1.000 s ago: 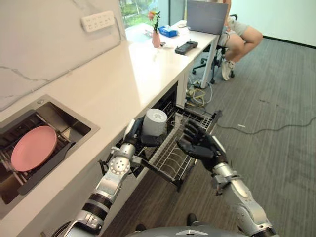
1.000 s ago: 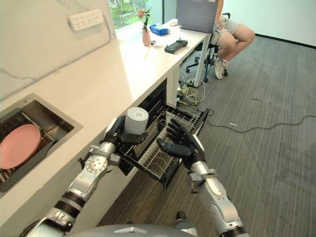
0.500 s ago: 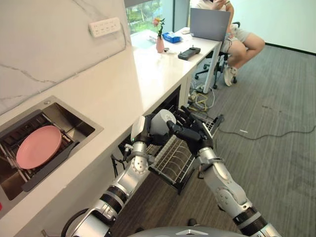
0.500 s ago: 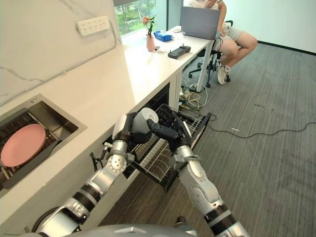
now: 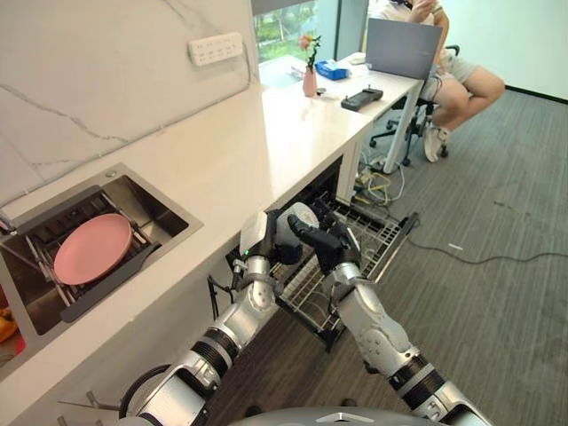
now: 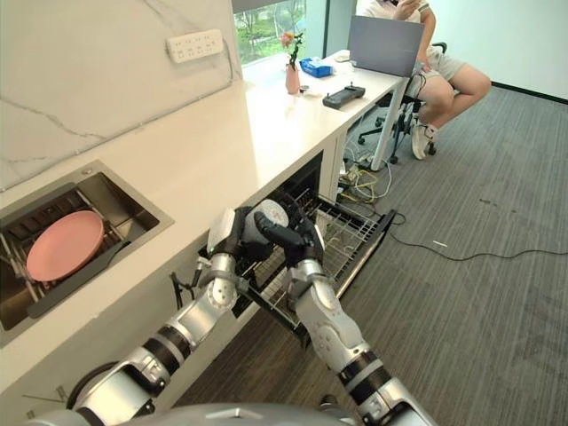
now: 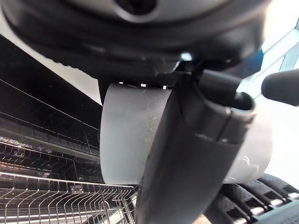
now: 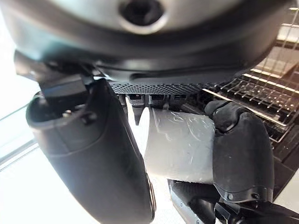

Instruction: Place the dishes in the dishwasher.

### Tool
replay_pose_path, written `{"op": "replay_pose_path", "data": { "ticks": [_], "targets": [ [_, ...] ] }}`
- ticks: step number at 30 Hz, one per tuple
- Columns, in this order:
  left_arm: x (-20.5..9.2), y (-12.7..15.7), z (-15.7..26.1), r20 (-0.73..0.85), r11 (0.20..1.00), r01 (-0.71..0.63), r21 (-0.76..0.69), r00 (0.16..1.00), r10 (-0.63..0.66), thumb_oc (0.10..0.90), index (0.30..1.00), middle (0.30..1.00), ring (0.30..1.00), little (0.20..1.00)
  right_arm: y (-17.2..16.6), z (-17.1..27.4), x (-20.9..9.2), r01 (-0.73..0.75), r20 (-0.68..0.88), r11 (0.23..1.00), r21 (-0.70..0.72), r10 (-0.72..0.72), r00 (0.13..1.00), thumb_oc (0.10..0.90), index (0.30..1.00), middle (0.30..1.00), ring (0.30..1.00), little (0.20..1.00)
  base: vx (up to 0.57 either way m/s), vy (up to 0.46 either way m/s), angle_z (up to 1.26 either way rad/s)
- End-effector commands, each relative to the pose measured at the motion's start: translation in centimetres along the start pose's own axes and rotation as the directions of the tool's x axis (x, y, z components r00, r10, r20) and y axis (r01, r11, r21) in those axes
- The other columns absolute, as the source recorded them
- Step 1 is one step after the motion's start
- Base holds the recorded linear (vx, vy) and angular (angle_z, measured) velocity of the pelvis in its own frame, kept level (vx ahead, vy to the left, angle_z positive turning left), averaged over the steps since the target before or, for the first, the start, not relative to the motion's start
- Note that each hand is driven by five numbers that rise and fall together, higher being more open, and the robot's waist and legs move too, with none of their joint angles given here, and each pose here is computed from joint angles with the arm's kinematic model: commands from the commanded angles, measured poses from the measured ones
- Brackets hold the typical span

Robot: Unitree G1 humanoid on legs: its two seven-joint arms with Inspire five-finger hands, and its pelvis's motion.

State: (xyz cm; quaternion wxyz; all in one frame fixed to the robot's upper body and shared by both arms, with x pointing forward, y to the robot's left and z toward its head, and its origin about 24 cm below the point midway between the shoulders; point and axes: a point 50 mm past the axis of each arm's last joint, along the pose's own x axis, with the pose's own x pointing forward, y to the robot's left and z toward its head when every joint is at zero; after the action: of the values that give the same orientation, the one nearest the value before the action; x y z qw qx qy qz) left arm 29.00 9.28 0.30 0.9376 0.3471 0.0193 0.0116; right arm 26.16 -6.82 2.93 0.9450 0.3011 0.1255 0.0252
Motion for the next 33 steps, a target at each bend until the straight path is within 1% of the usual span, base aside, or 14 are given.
{"op": "replay_pose_path", "data": {
  "ticks": [1, 6, 12, 14, 18, 19, 23, 26, 28, 29, 30, 31, 32, 33],
  "targets": [
    [3.6, 1.1, 8.8, 0.331, 0.993, -0.121, 0.002, 0.937, 0.113, 0.400, 0.300, 0.300, 0.300, 0.300, 6.2, 2.5, 1.3, -0.164, 0.141, 0.981, 0.104, 0.148, 0.979, 0.800, 0.900, 0.900, 0.900, 0.900, 0.00, 0.000, 0.00],
    [3.3, 0.6, 9.1, 0.341, 0.994, -0.110, -0.007, 0.934, 0.106, 0.400, 0.300, 0.300, 0.300, 0.300, 6.9, 0.5, 1.4, -0.139, 0.069, 0.984, 0.113, 0.131, 0.989, 0.800, 0.900, 0.900, 0.900, 0.900, 0.00, 0.000, 0.00],
    [3.2, 0.4, 9.5, 0.354, 0.996, -0.092, -0.018, 0.931, 0.092, 0.400, 0.300, 0.300, 0.300, 0.300, 7.6, -0.1, 1.9, -0.145, 0.036, 0.978, 0.153, 0.141, 0.989, 0.800, 0.900, 0.900, 0.900, 0.900, 0.00, 0.000, 0.00],
    [3.2, 0.4, 9.7, 0.370, 0.997, -0.078, -0.018, 0.926, 0.079, 0.400, 0.300, 0.300, 0.300, 0.300, 7.7, -0.2, 2.1, -0.156, 0.030, 0.980, 0.123, 0.153, 0.988, 0.800, 0.900, 0.900, 0.900, 0.900, 0.00, 0.000, 0.00],
    [2.9, 0.8, 10.4, 0.435, 0.999, -0.048, -0.002, 0.900, 0.044, 0.400, 0.300, 0.300, 0.300, 0.300, 6.7, -0.8, 2.1, -0.212, -0.018, 0.977, -0.035, 0.211, 0.977, 0.800, 0.900, 0.900, 0.900, 0.900, 0.00, 0.000, 0.00],
    [2.9, 0.8, 10.4, 0.451, 0.999, -0.041, 0.022, 0.892, 0.026, 0.400, 0.300, 0.300, 0.300, 0.300, 6.3, -0.9, 2.0, -0.236, -0.037, 0.968, -0.083, 0.233, 0.972, 0.800, 0.900, 0.900, 0.900, 0.900, 0.00, 0.000, 0.00],
    [3.0, 0.9, 10.1, 0.449, 0.999, -0.029, 0.041, 0.894, 0.007, 0.400, 0.300, 0.300, 0.300, 0.300, 5.8, -1.0, 2.1, -0.253, -0.062, 0.957, -0.145, 0.246, 0.967, 0.800, 0.900, 0.900, 0.900, 0.900, 0.01, -0.002, 0.06],
    [3.0, 0.9, 9.9, 0.434, 0.999, -0.024, 0.033, 0.901, 0.007, 0.400, 0.300, 0.300, 0.300, 0.300, 5.7, -0.9, 2.1, -0.252, -0.061, 0.956, -0.153, 0.245, 0.968, 0.800, 0.900, 0.900, 0.900, 0.900, 0.00, -0.001, 0.01],
    [3.1, 0.9, 9.5, 0.402, 1.000, -0.013, 0.002, 0.916, 0.011, 0.400, 0.300, 0.300, 0.300, 0.300, 5.9, -0.7, 2.0, -0.251, -0.047, 0.957, -0.146, 0.247, 0.968, 0.800, 0.900, 0.900, 0.900, 0.900, 0.00, 0.000, 0.00],
    [3.1, 0.8, 9.0, 0.365, 0.999, -0.008, -0.037, 0.931, 0.021, 0.400, 0.300, 0.300, 0.300, 0.300, 6.1, 0.0, 2.1, -0.246, -0.001, 0.952, -0.183, 0.250, 0.968, 0.800, 0.900, 0.900, 0.900, 0.900, 0.00, 0.000, 0.00],
    [3.2, 0.9, 8.9, 0.351, 0.998, -0.014, -0.056, 0.936, 0.033, 0.400, 0.300, 0.300, 0.300, 0.300, 6.1, 0.4, 2.1, -0.234, 0.025, 0.954, -0.186, 0.242, 0.970, 0.800, 0.900, 0.900, 0.900, 0.900, 0.00, 0.000, 0.00],
    [3.2, 0.9, 8.9, 0.350, 0.998, -0.014, -0.056, 0.936, 0.033, 0.400, 0.300, 0.300, 0.300, 0.300, 6.1, 0.4, 2.1, -0.233, 0.025, 0.954, -0.186, 0.242, 0.970, 0.800, 0.900, 0.900, 0.900, 0.900, 0.00, 0.000, 0.00],
    [3.2, 1.0, 8.9, 0.339, 0.996, -0.024, -0.084, 0.939, 0.051, 0.400, 0.300, 0.300, 0.300, 0.300, 6.3, 1.2, 2.1, -0.220, 0.075, 0.948, -0.231, 0.243, 0.967, 0.800, 0.900, 0.900, 0.900, 0.900, 0.00, 0.000, 0.00],
    [3.2, 1.0, 8.9, 0.339, 0.996, -0.024, -0.084, 0.939, 0.051, 0.400, 0.300, 0.300, 0.300, 0.300, 6.3, 1.2, 2.1, -0.220, 0.075, 0.948, -0.231, 0.243, 0.967, 0.800, 0.900, 0.900, 0.900, 0.900, 0.00, 0.000, 0.00]
  ]
}}
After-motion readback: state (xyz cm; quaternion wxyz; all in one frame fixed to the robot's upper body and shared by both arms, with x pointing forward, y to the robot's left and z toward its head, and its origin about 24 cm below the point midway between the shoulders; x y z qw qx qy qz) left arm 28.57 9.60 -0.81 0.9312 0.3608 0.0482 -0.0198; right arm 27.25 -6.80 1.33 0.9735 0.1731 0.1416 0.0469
